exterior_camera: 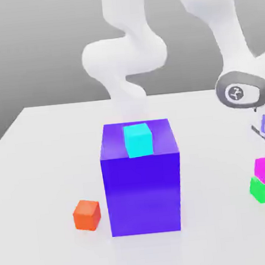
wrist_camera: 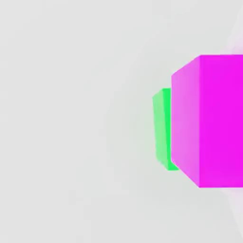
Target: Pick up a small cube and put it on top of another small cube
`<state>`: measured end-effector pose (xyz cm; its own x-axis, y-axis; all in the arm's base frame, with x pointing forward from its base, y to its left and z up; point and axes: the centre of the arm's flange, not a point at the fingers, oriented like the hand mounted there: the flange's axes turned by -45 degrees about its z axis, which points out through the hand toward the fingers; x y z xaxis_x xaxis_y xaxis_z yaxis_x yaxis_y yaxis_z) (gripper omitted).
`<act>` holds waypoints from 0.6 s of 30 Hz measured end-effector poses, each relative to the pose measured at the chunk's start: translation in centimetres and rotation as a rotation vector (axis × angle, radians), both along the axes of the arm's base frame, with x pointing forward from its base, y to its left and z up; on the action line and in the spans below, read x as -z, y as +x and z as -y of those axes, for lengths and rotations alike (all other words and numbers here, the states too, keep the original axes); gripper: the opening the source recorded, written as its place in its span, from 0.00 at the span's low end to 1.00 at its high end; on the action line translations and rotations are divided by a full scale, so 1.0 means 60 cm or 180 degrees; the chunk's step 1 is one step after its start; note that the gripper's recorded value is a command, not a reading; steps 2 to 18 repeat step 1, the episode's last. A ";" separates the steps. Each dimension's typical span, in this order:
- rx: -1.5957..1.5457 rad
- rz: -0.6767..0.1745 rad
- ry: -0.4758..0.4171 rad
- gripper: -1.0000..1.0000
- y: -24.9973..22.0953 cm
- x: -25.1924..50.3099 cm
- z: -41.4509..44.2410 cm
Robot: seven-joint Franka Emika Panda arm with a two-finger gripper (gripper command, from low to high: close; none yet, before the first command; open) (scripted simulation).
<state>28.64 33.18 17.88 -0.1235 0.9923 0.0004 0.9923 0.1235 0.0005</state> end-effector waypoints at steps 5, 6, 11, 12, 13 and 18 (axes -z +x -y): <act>0.0000 0.0000 0.0000 1.00 0.000 0.000 0.000; 0.0000 0.0000 0.0000 1.00 0.000 0.000 0.000; 0.0000 0.0000 0.0000 1.00 0.000 0.000 0.000; 0.0000 0.0000 0.0000 1.00 0.000 0.000 0.000; 0.0000 0.0000 0.0000 1.00 0.000 0.000 0.000; 0.0000 0.0000 0.0000 1.00 0.000 0.000 0.000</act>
